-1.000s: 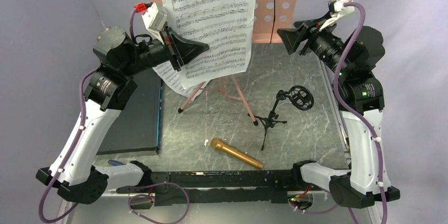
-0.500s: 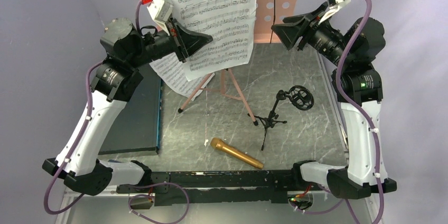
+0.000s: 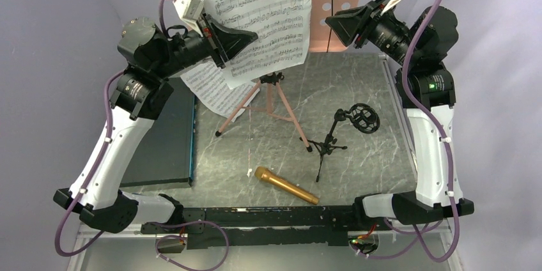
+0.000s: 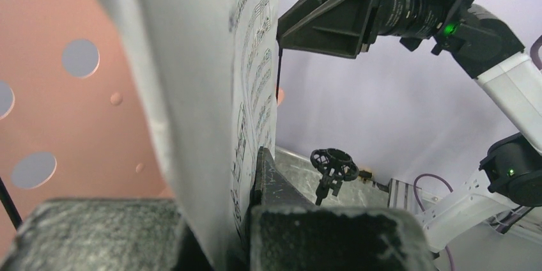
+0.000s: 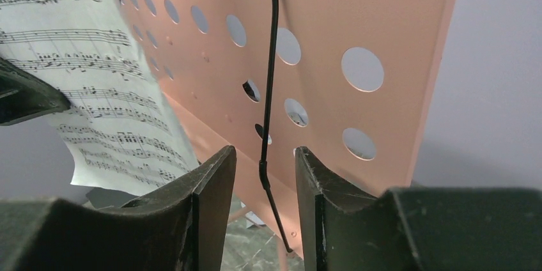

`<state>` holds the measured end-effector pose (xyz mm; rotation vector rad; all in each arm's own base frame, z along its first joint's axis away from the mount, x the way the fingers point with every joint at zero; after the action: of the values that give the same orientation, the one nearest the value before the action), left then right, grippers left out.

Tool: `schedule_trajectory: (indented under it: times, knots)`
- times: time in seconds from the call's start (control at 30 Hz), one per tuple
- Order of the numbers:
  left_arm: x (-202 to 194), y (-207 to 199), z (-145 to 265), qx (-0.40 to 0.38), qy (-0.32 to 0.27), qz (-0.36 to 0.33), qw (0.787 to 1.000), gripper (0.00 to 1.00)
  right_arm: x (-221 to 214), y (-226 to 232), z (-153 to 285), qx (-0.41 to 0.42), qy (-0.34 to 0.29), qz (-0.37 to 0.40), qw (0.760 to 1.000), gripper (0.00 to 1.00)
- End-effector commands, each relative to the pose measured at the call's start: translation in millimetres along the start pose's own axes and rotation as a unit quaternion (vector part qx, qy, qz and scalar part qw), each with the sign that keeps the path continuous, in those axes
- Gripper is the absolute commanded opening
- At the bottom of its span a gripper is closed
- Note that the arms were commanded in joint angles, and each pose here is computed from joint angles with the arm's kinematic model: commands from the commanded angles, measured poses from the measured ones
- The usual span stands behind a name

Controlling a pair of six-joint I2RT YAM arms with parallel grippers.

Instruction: Set up the instrument practice props

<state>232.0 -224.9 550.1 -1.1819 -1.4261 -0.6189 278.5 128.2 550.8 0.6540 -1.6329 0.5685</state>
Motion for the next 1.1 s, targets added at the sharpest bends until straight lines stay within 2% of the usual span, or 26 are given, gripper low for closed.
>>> schedule_trajectory:
  times: [0.0, 0.53, 0.73, 1.0, 1.07]
  knots:
    - [23.6, -9.6, -1.7, -0.019, -0.041, -0.033, 0.998, 0.03, 30.7, 7.0, 3.9, 0.011, -0.047, 0.021, 0.999, 0.43]
    - [42.3, 0.2, -10.6, 0.006, -0.09, -0.052, 0.995, 0.02, 38.1, 1.0, -7.3, 0.01, -0.059, 0.014, 0.998, 0.37]
    - [44.3, 4.3, -14.3, 0.012, -0.097, -0.054, 0.994, 0.03, 38.5, -1.5, -8.9, 0.003, -0.059, 0.009, 0.998, 0.26]
    - [44.5, 8.3, -20.2, 0.011, -0.098, -0.053, 0.994, 0.03, 38.0, -0.2, -6.6, 0.002, -0.064, 0.009, 0.998, 0.01]
    - [44.7, 8.7, -21.5, 0.009, -0.099, -0.051, 0.994, 0.03, 38.6, 0.9, -5.4, 0.004, -0.065, 0.011, 0.998, 0.0]
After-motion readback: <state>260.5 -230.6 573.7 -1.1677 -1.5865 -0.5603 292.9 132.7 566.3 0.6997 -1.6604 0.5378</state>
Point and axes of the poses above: each gripper's point midway between its finger pads, its own z axis back along the fingers, its own y axis along the line the jaws close on, x = y × z, the point moved 5 cm from there along z, back along the fingers, and after that the axes turned 9 degrees about z, right-handed, at the moved point
